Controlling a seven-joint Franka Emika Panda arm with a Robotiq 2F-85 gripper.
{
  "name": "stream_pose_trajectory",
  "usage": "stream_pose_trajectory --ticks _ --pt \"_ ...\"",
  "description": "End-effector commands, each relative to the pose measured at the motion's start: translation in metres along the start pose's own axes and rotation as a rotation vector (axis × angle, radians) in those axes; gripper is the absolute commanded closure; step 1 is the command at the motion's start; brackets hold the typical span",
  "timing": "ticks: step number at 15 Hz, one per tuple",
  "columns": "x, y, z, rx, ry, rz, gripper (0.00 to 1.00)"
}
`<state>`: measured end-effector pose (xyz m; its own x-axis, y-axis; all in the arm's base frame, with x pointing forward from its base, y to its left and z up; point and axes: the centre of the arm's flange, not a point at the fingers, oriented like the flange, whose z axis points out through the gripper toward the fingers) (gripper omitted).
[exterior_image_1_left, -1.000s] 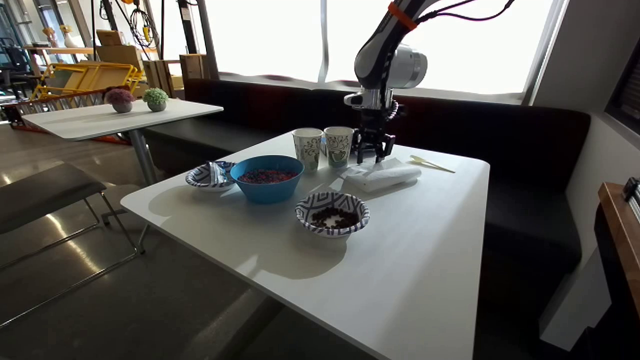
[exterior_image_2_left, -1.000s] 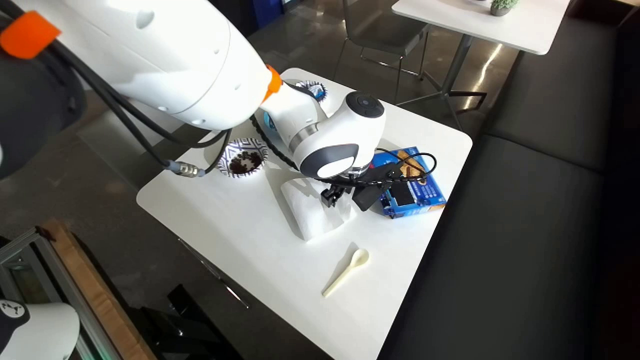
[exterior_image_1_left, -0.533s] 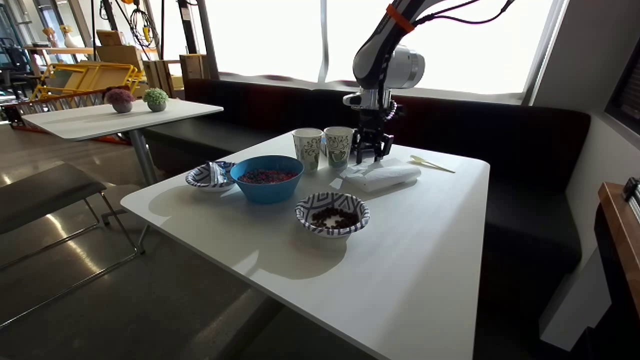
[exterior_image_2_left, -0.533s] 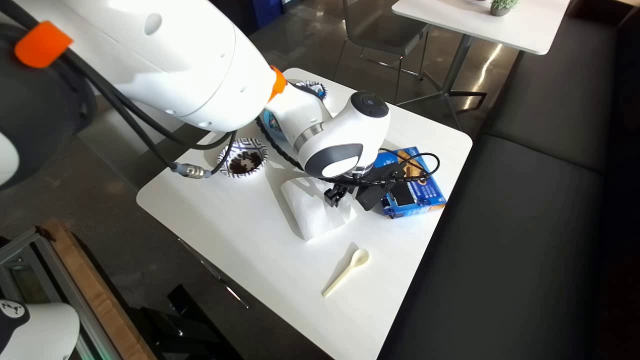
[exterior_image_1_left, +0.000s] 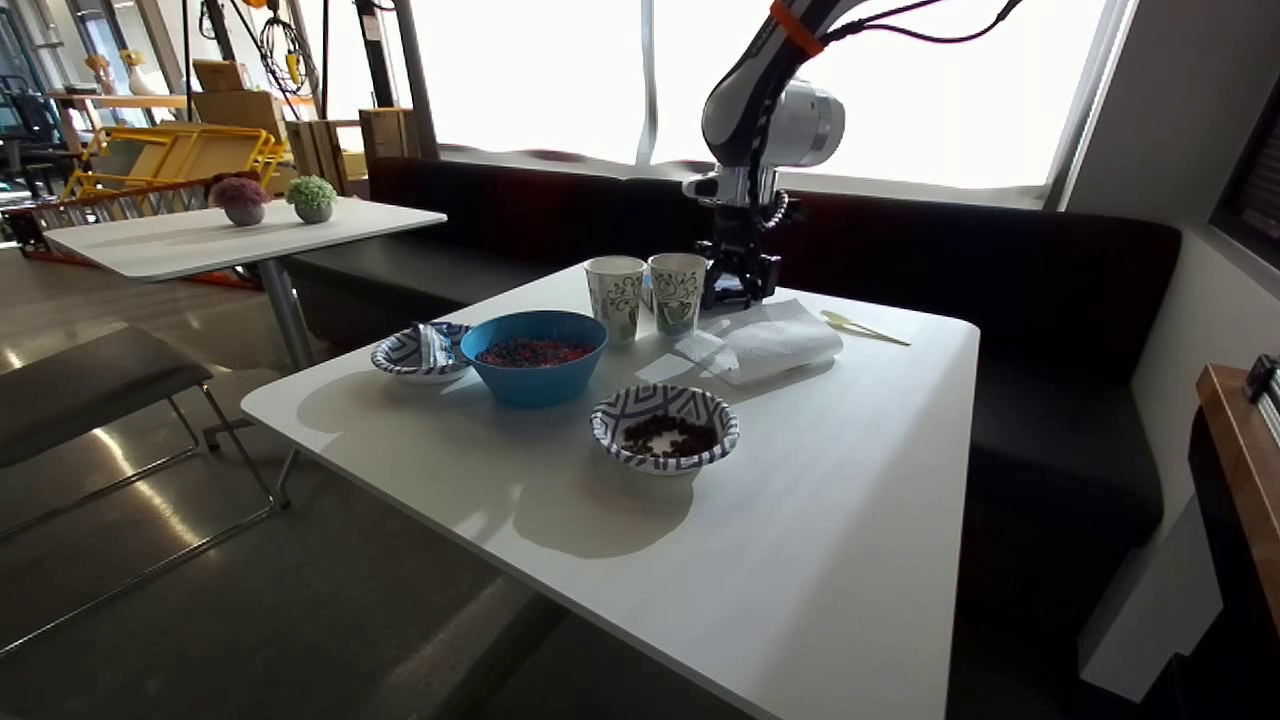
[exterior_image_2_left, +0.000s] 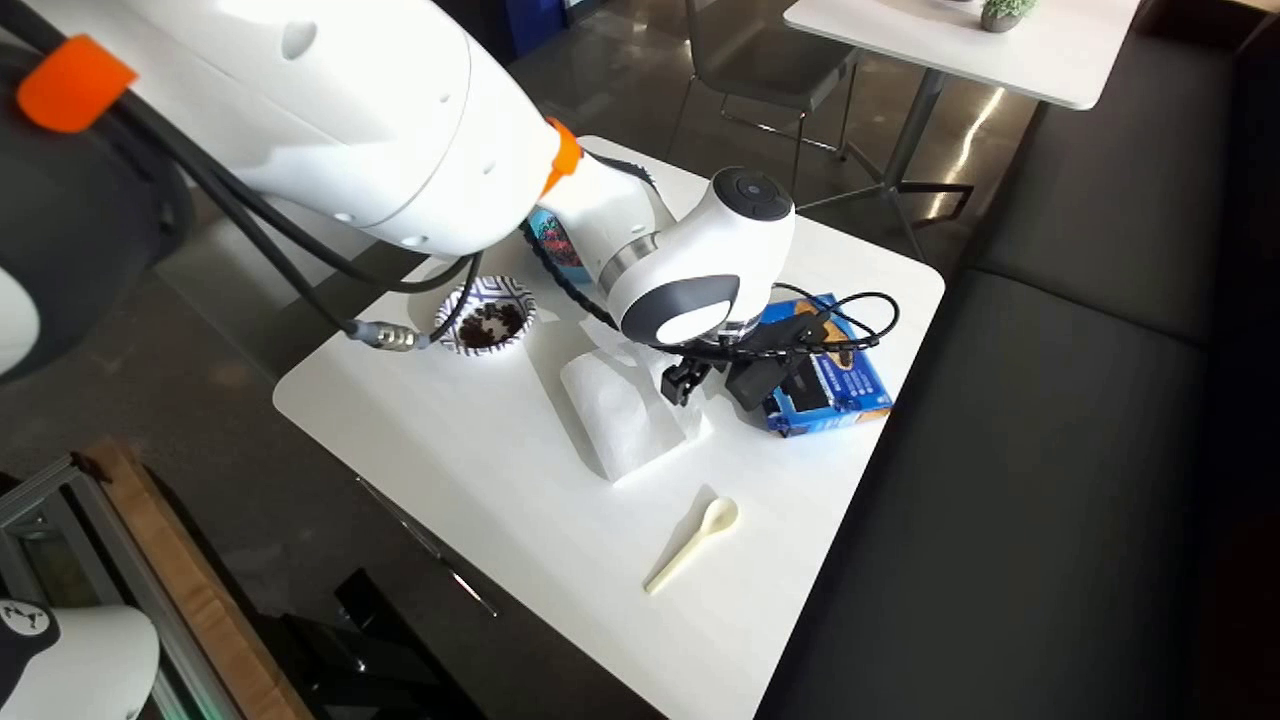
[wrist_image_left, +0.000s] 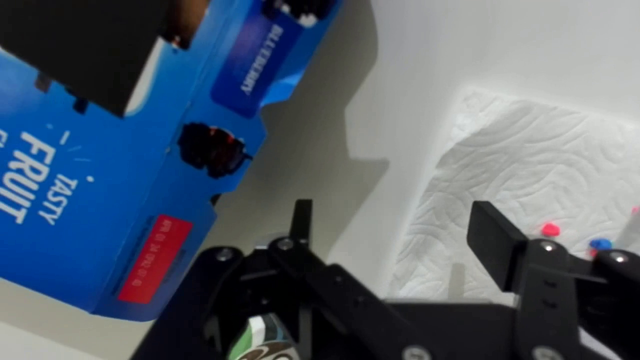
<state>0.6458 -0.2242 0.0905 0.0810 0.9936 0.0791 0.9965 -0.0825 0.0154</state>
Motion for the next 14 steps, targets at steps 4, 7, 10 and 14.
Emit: stream_pose_trajectory --ticks 4,7,10,14 --pt "0.004 0.005 -0.011 -0.013 0.005 0.066 0.19" --pt "0.016 0.0 -0.026 -0.031 -0.012 0.107 0.01" --pt "0.032 -0.009 -0.052 -0.032 -0.001 0.179 0.0" --pt "0.055 -0.031 -0.08 0.035 0.004 0.304 0.01"
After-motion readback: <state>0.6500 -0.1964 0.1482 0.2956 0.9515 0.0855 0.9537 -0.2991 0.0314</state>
